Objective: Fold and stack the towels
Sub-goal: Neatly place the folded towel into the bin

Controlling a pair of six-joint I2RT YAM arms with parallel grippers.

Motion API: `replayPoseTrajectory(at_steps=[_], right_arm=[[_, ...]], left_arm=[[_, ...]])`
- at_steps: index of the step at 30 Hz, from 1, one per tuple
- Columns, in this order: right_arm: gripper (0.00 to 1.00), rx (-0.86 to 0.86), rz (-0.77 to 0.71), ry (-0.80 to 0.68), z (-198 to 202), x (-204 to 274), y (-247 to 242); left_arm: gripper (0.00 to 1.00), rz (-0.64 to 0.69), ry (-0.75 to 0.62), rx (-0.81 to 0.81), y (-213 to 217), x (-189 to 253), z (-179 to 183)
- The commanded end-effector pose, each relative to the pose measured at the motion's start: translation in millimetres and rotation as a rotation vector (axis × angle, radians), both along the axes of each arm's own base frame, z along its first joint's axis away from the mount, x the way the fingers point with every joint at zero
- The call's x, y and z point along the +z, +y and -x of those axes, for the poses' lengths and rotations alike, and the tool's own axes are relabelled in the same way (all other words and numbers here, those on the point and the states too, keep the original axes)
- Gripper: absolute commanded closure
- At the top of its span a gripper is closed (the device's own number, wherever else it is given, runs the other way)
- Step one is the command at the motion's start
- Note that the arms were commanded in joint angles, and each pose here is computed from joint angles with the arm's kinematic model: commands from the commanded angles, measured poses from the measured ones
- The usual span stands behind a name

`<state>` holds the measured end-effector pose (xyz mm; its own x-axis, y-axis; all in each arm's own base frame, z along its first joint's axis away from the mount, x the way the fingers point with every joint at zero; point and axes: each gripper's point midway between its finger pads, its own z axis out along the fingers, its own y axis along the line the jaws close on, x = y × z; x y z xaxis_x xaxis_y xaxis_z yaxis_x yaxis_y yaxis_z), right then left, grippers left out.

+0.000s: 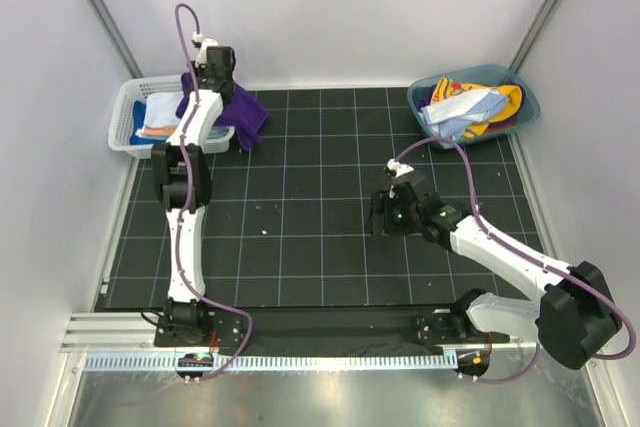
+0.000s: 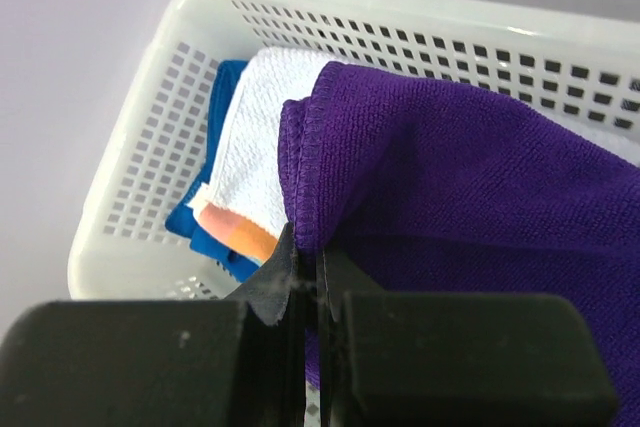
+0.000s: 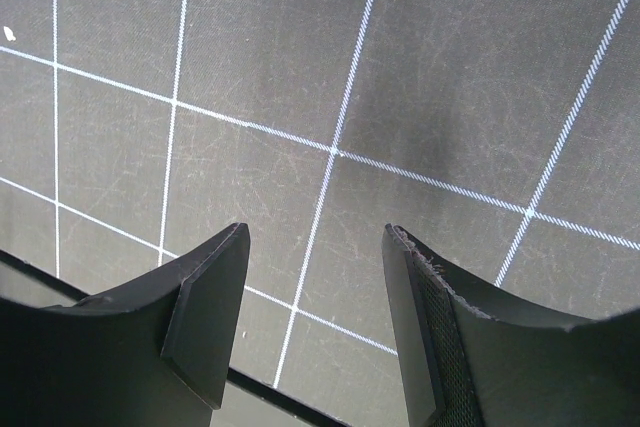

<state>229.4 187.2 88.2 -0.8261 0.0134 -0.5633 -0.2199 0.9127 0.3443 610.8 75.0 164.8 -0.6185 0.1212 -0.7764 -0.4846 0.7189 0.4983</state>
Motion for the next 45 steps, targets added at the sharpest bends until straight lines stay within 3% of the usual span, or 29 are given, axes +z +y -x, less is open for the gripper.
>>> replayPoseTrajectory(at_steps=[1,16,32,34,35,37,40,45], right_arm=[[0.37,0.027,-0.017,-0.038,-3,7,7],[0.37,0.043,-0.009,-0.038,-3,5,10],[0.37,0.037,0.023,-0.032,-7,-1,9],[0.37,0.035,0.031,-0.028,-9,-2,9],[0.37,0.036,0.03,-0.027,-9,-2,10],[0.37,0.033,0.033,-0.028,-10,-3,9],[0.37,0.026,0.035,-0.034,-10,-1,8],[0.37,0.015,0.02,-0.051,-14,8,10]], left_arm=[[1.0,-0.003,-0.155,0.003,12,55,-7],[1.0,0.004,-0.194,0.043,51,47,-16],[0.99,0.105,-0.301,0.095,133,35,-19],[0.88,0.15,-0.318,0.101,137,26,-20],[0.62,0.166,-0.316,0.103,141,23,-19],[0.39,0.195,-0.316,0.106,141,15,-19],[0.24,0.207,-0.339,0.13,142,22,-16],[0.18,0.247,-0.437,0.149,134,62,-6]])
